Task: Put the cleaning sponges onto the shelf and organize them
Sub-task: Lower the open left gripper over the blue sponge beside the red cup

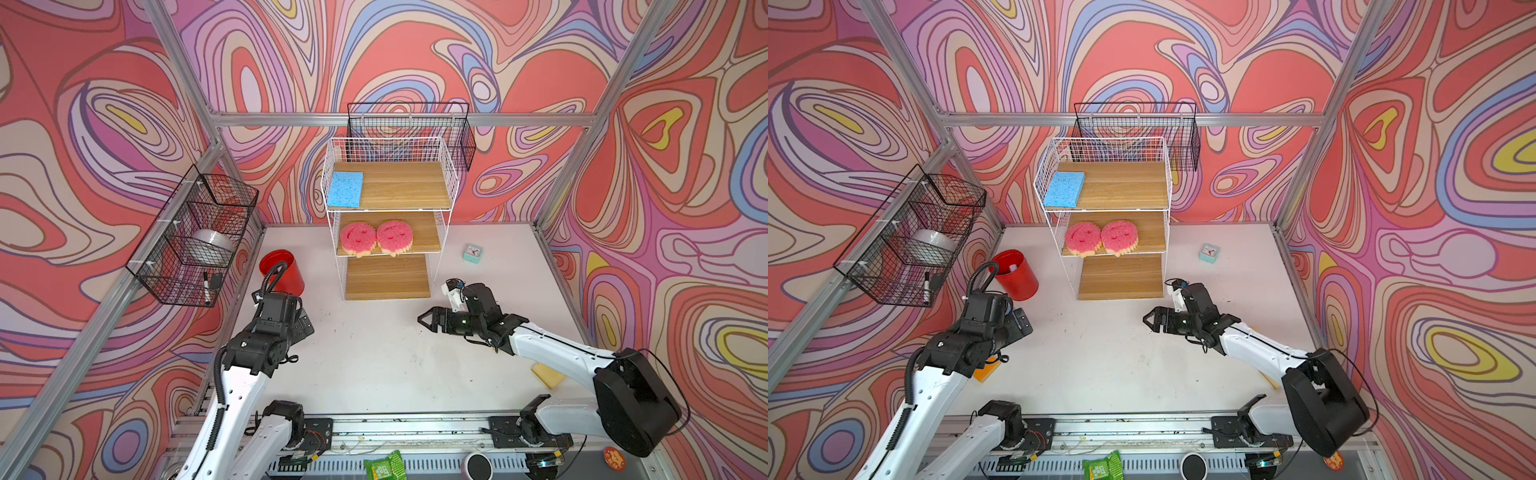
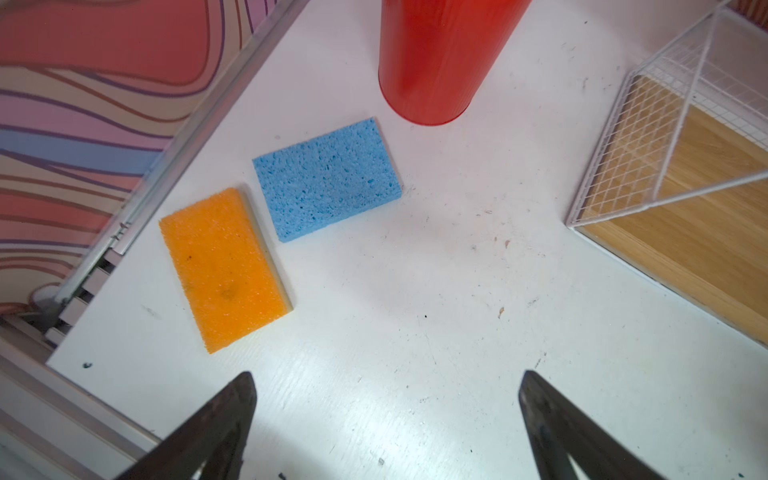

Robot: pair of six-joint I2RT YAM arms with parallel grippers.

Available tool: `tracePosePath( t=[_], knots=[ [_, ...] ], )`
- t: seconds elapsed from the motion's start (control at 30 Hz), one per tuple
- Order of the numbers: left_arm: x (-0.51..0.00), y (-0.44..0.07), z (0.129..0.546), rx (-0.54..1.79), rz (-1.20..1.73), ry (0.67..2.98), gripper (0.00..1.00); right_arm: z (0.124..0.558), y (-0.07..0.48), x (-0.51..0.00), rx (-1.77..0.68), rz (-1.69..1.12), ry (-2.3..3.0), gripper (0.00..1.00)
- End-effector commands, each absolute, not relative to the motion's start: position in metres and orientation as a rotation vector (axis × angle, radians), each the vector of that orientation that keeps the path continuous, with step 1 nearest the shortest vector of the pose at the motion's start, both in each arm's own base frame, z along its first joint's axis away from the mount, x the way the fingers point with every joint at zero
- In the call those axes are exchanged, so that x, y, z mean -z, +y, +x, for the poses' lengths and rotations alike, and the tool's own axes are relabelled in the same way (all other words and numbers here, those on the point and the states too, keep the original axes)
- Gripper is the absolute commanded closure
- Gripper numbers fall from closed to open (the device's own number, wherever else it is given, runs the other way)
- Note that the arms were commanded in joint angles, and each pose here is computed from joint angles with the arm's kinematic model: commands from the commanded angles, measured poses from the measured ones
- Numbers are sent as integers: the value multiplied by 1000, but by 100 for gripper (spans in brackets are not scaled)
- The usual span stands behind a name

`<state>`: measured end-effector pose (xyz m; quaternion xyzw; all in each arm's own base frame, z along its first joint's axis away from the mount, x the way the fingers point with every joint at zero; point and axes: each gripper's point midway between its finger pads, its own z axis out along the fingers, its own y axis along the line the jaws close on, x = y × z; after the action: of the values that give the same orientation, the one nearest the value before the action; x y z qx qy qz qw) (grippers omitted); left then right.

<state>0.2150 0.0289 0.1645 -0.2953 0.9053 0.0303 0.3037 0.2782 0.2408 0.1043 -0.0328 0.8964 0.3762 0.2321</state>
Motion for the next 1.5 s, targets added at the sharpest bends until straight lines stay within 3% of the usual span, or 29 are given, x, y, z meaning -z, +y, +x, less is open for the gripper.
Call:
tracePosePath(
  t=[0.0, 0.53, 1.47],
  knots=[
    [-153, 20, 238, 55, -817, 2393, 0, 290, 249, -109, -1043, -127, 2408, 2],
    [-100, 74, 288, -22, -1104, 2469, 0, 285, 269, -95, -983, -251, 2411, 2],
    [-43, 118, 320, -305, -1106, 2522, 2, 271, 270, -104, -1059, -285, 2370, 2]
  ],
)
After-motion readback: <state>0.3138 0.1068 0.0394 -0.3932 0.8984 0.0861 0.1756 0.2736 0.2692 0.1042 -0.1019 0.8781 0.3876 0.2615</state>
